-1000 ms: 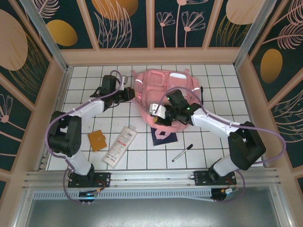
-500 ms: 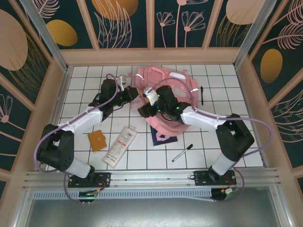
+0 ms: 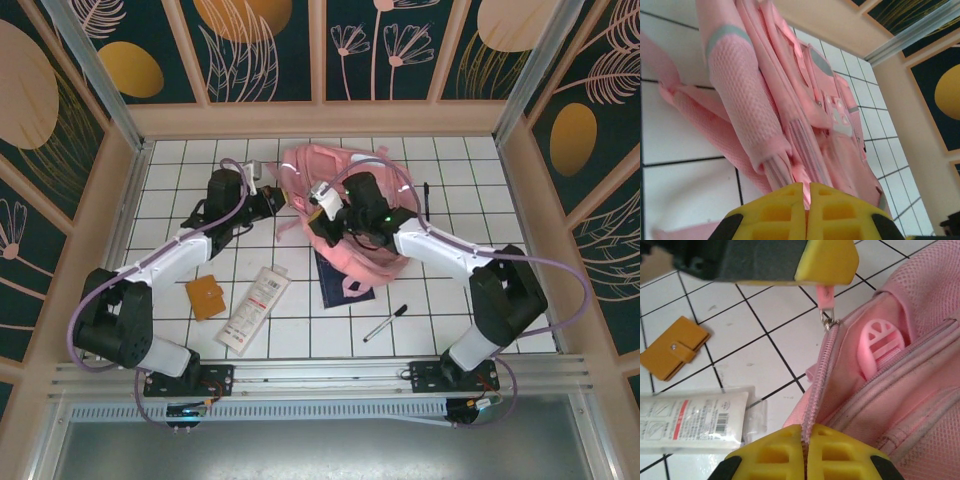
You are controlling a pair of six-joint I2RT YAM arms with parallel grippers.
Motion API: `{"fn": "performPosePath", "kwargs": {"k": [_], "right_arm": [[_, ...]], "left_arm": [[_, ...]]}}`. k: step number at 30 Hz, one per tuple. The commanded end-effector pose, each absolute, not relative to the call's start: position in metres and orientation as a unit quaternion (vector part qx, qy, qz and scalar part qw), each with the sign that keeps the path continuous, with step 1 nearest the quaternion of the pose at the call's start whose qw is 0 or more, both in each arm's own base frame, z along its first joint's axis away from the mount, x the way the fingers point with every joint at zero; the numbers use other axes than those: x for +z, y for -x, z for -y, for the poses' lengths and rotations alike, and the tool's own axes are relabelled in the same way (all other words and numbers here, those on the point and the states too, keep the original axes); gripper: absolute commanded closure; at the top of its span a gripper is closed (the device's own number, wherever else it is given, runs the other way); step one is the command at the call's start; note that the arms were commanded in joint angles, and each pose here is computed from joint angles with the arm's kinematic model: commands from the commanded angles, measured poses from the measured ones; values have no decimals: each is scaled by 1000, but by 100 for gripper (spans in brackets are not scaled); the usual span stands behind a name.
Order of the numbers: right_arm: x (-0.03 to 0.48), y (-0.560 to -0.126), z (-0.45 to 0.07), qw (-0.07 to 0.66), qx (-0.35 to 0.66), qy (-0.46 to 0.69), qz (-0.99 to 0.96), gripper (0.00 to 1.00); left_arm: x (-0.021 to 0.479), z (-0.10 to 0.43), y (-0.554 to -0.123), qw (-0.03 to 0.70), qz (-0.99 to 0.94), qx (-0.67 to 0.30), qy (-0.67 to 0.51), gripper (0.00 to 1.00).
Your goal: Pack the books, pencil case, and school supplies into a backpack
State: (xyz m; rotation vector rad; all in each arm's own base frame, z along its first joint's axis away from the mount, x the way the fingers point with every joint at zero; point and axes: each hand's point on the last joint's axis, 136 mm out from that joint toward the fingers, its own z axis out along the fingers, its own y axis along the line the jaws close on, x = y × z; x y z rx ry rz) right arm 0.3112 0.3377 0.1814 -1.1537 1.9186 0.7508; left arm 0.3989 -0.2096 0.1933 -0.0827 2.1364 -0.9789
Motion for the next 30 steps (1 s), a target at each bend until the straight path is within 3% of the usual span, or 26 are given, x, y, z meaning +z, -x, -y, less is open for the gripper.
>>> {"fn": "performPosePath", "kwargs": {"k": [1,5,16,18,21,24,26,28,30], "right_arm": [[214,-289,-331,383,321,537,-679,100],[209,-265,-332,375,281,651,-597,100],[208,-299,-332,424,171,713,-532,100],[196,-310,-342,434,143,724,-518,100],[178,-325,-356,442,109,744,-489,100],[160,-331,-364,440,72,770,-457,100],[152,-333,-367,448,55,772,-447,98],[145,-335,-367,458,42,769,-443,71],[145,-336,-364,467,41,754,-460,52]], "left_arm": [[200,143,-446,470,-826,-299,82,100],[210,141,-467,495,-824,-272,40,100],[190,93,-445,515,-844,-142,49,100],[187,89,-439,511,-850,-122,27,76],[193,93,-427,506,-855,-116,-14,67],[208,103,-412,518,-843,-127,-71,36],[216,114,-403,516,-837,-139,-121,34],[219,124,-400,506,-835,-155,-153,30],[216,135,-401,487,-838,-176,-174,22]]}}
